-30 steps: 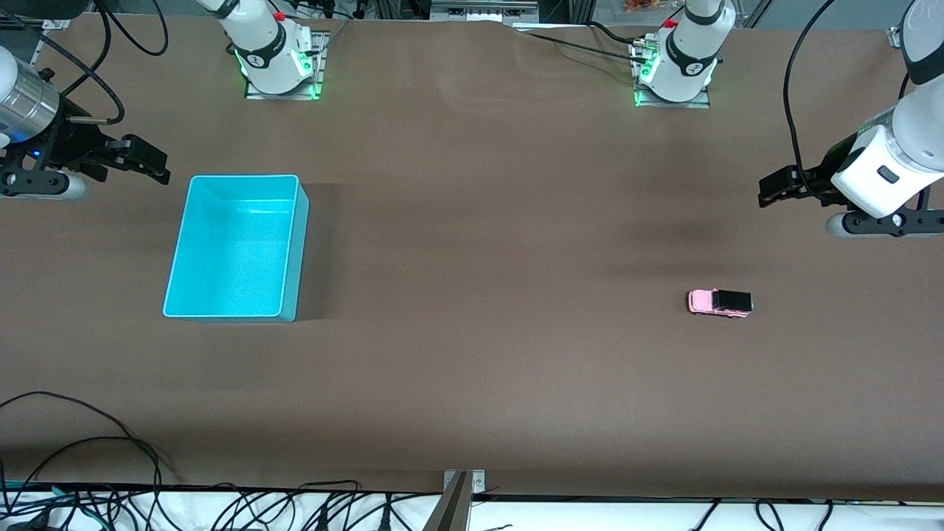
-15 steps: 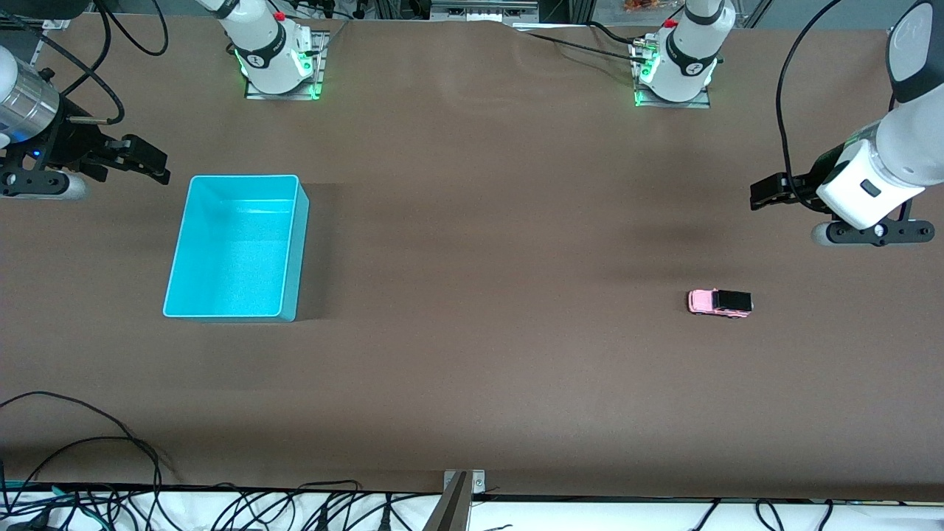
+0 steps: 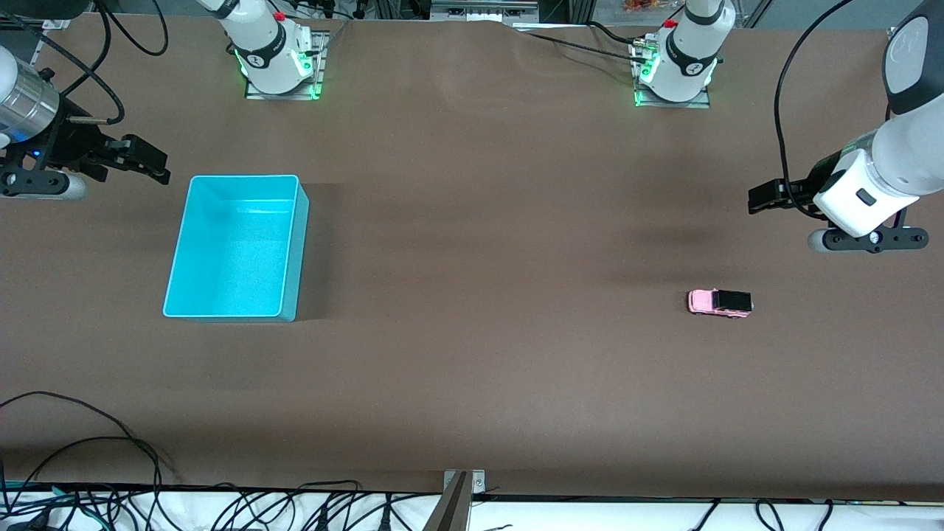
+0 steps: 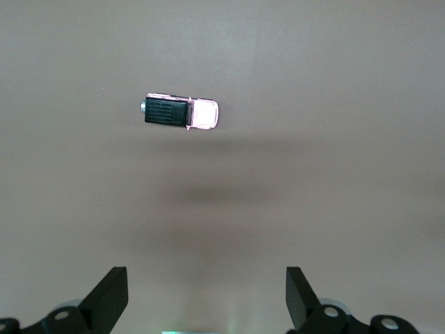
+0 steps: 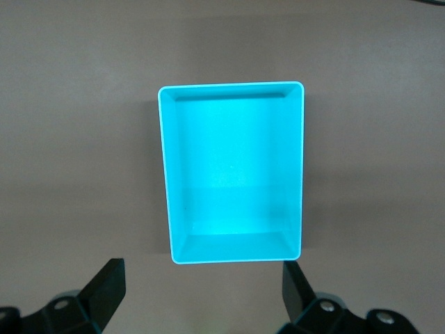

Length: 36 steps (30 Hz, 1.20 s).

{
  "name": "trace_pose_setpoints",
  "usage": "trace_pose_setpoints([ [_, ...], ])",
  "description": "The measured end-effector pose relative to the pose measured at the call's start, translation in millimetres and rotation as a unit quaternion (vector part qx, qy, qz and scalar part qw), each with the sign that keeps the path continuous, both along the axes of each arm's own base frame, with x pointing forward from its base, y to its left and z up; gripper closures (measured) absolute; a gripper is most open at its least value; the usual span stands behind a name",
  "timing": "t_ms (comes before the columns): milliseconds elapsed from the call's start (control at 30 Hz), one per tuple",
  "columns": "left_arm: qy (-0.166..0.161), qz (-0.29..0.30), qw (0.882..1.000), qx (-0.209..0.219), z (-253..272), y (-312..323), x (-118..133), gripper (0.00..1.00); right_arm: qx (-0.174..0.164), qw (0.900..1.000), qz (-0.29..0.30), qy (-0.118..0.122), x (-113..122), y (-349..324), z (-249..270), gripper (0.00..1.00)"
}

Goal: Wind and store pink jeep toy

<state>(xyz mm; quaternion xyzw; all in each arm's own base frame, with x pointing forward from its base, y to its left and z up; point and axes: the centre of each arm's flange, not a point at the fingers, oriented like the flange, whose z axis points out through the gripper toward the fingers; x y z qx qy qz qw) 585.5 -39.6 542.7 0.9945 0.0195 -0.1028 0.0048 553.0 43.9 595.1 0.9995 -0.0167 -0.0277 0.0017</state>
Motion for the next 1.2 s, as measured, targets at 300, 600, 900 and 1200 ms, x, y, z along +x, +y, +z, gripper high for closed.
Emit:
trace_pose_setpoints([
  [300, 0.003, -0.049, 0.999, -0.015, -4, 22, 1, 0.00, 0.000, 1.000, 0.000, 0.000, 0, 0, 0, 0.00],
  [600, -0.014, -0.123, 0.992, -0.030, -9, 23, 7, 0.00, 0.000, 1.000, 0.000, 0.000, 0, 0, 0, 0.00],
  [900, -0.014, -0.203, 0.978, -0.048, -28, 34, 17, 0.00, 0.000, 1.000, 0.000, 0.000, 0, 0, 0, 0.00],
  [1200, -0.009, -0.285, 0.956, -0.070, -57, 49, 30, 0.00, 0.000, 1.000, 0.000, 0.000, 0, 0, 0, 0.00],
])
